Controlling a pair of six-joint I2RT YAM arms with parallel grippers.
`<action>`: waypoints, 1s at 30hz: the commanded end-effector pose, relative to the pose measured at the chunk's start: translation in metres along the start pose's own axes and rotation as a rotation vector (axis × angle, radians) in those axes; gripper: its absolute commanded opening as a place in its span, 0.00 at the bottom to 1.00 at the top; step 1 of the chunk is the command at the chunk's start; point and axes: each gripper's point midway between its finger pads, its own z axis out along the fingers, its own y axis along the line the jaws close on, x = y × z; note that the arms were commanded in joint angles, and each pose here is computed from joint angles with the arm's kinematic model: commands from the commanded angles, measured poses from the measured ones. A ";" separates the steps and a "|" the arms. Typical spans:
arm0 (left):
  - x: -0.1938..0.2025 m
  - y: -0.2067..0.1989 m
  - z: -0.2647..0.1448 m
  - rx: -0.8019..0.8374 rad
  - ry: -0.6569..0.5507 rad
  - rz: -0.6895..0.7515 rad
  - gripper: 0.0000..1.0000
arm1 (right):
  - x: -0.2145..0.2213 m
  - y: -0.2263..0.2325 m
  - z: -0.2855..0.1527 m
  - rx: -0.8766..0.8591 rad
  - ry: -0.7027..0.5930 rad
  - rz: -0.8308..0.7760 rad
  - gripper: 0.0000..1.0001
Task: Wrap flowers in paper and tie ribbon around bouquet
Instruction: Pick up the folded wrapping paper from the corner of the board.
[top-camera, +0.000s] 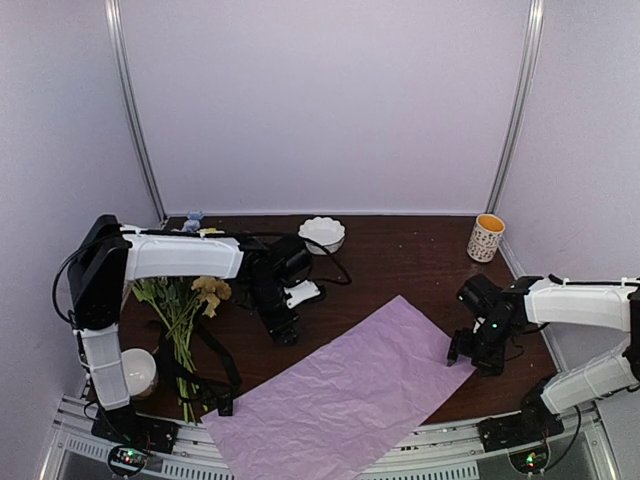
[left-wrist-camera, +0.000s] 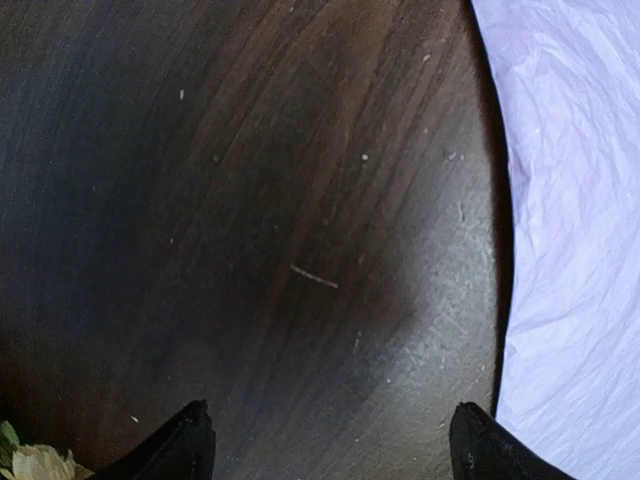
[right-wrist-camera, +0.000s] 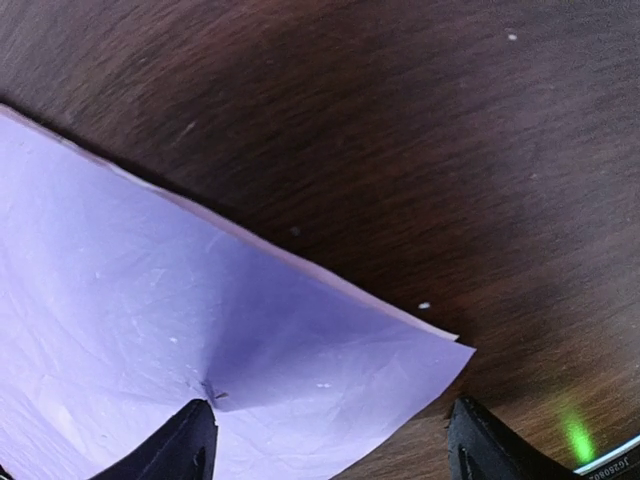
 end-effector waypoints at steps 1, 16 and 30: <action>0.008 -0.009 -0.003 -0.003 -0.046 -0.094 0.84 | 0.011 0.031 0.023 -0.167 0.073 -0.019 0.78; 0.011 -0.049 0.051 0.022 0.059 0.019 0.82 | 0.000 0.110 -0.013 -0.482 0.061 -0.183 0.58; 0.003 -0.044 0.045 -0.010 0.030 0.012 0.81 | -0.009 0.116 -0.065 -0.437 -0.075 -0.261 0.00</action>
